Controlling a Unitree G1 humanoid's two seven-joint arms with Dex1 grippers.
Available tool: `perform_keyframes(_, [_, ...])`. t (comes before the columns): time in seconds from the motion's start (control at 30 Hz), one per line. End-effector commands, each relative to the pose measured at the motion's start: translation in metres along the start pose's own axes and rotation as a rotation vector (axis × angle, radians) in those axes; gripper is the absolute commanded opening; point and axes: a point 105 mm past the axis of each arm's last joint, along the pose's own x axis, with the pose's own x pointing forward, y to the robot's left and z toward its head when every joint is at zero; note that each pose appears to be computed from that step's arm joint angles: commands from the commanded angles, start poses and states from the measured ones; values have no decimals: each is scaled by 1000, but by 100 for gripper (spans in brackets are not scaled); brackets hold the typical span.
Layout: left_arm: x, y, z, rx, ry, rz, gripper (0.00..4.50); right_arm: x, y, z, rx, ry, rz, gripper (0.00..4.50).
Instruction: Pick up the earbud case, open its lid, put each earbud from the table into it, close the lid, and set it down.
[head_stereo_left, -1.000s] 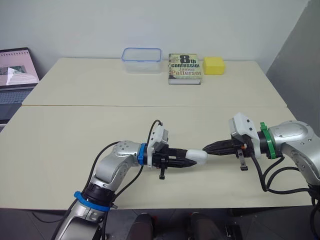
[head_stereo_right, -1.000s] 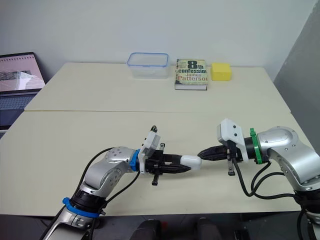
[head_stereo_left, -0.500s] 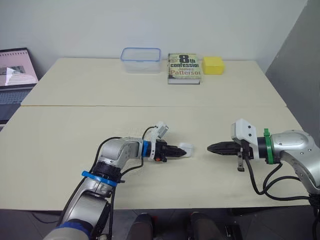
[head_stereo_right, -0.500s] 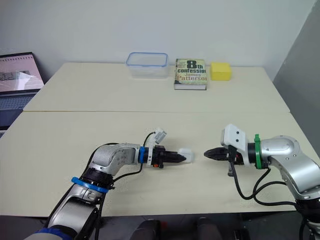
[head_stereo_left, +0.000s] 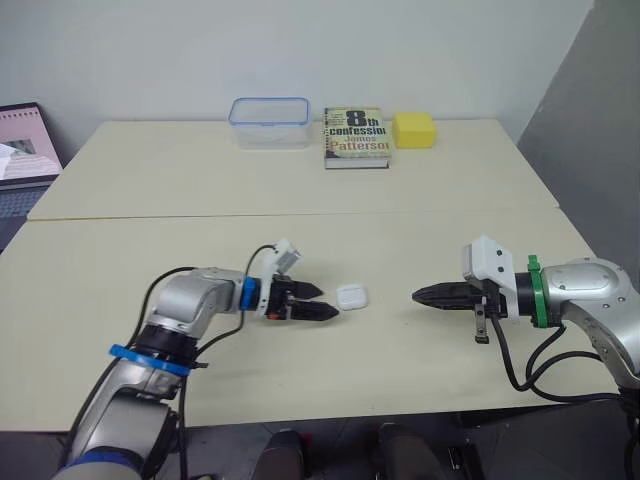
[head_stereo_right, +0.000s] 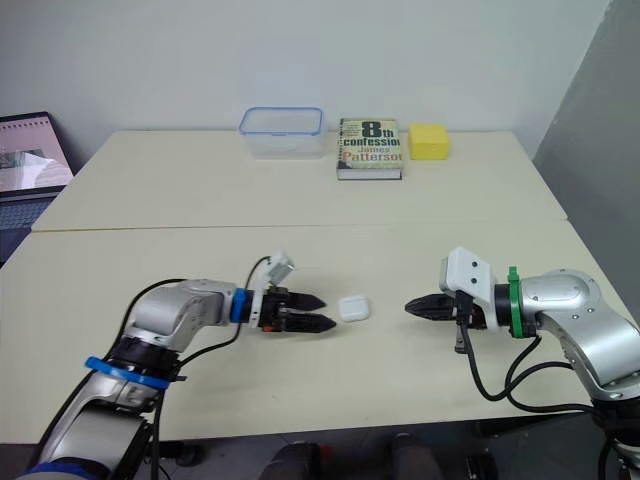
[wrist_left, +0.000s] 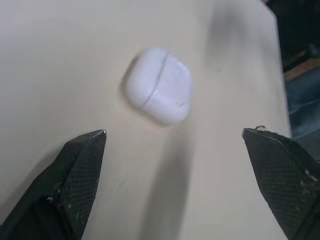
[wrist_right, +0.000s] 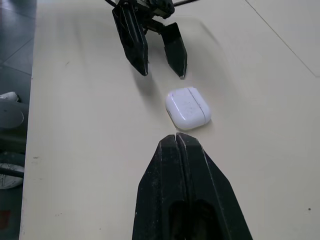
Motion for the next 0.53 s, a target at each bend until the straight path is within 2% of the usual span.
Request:
perform_keyframes(0.03, [-33, 7, 5, 197, 22, 115, 450, -11, -7, 14, -96, -4, -18, 87])
perform_keyframes(0.13, [-60, -3, 18, 373, -34, 149, 450, -22, -9, 16, -150, 35, 0, 193])
perform_keyframes(0.2, [-75, -17, 22, 436, -63, 122, 450, -32, -10, 13, -185, 82, 21, 270])
perform_keyframes(0.27, [-86, -27, 22, 473, -65, 126, 450, -41, -14, 10, -231, 123, 27, 353])
perform_keyframes(0.33, [-94, -34, 16, 521, -21, 164, 450, -50, -17, 7, -258, 158, 42, 420])
perform_keyframes(0.43, [-100, -49, 4, 565, 44, 154, 450, -59, -14, 4, -241, 185, 96, 420])
perform_keyframes(0.53, [-100, -59, 2, 574, 31, 119, 450, -59, -15, 5, -256, 183, 112, 420])
